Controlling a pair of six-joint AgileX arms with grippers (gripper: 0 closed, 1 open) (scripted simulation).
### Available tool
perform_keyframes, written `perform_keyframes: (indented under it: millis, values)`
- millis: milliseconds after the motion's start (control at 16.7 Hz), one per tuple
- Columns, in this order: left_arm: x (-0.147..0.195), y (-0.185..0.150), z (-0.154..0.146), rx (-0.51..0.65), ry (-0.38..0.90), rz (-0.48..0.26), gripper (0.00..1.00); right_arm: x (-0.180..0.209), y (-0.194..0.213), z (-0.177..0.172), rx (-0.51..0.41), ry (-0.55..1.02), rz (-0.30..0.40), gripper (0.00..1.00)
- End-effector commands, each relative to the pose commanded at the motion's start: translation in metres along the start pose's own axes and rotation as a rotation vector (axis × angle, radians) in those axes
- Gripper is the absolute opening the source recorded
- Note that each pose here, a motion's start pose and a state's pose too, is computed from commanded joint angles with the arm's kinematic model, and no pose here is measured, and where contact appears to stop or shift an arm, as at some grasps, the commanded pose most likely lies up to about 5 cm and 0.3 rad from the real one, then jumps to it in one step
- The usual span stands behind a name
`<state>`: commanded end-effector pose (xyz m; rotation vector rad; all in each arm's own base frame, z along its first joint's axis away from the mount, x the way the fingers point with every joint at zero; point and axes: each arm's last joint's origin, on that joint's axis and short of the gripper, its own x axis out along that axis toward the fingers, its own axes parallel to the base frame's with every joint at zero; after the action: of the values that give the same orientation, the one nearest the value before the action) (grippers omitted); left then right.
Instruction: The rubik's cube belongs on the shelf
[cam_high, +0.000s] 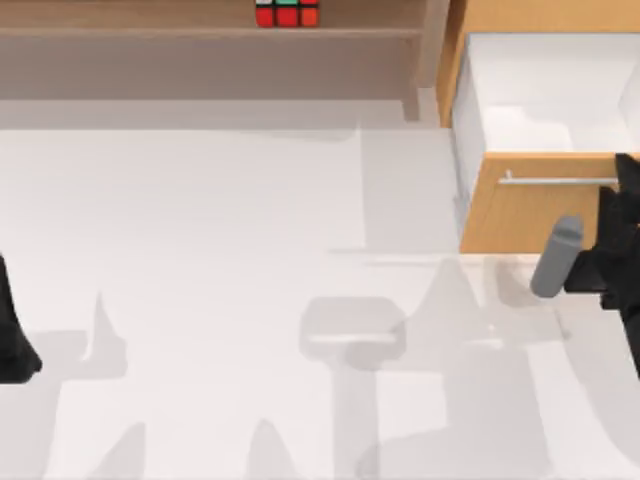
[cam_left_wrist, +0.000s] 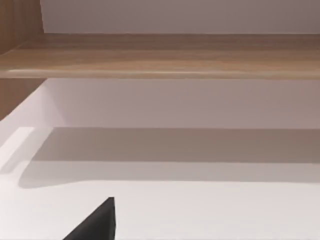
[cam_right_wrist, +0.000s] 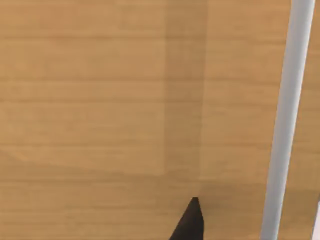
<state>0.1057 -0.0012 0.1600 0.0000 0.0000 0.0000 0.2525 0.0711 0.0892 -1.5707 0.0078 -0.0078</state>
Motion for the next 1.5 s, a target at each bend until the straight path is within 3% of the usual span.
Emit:
perform_keyframes:
  millis: [240,300,900,1500]
  values:
    - [0.000,0.000,0.000,0.000,0.000,0.000,1.00,0.000,0.000,0.000,0.000,0.000,0.000,0.02]
    - [0.000,0.000,0.000,0.000,0.000,0.000,1.00,0.000,0.000,0.000,0.000,0.000,0.000,0.00]
    - [0.000,0.000,0.000,0.000,0.000,0.000,1.00,0.003,0.000,0.000,0.003,0.001,-0.001,0.00]
    - [0.000,0.000,0.000,0.000,0.000,0.000,1.00,0.062,0.001,0.000,0.001,-0.001,0.006,0.00]
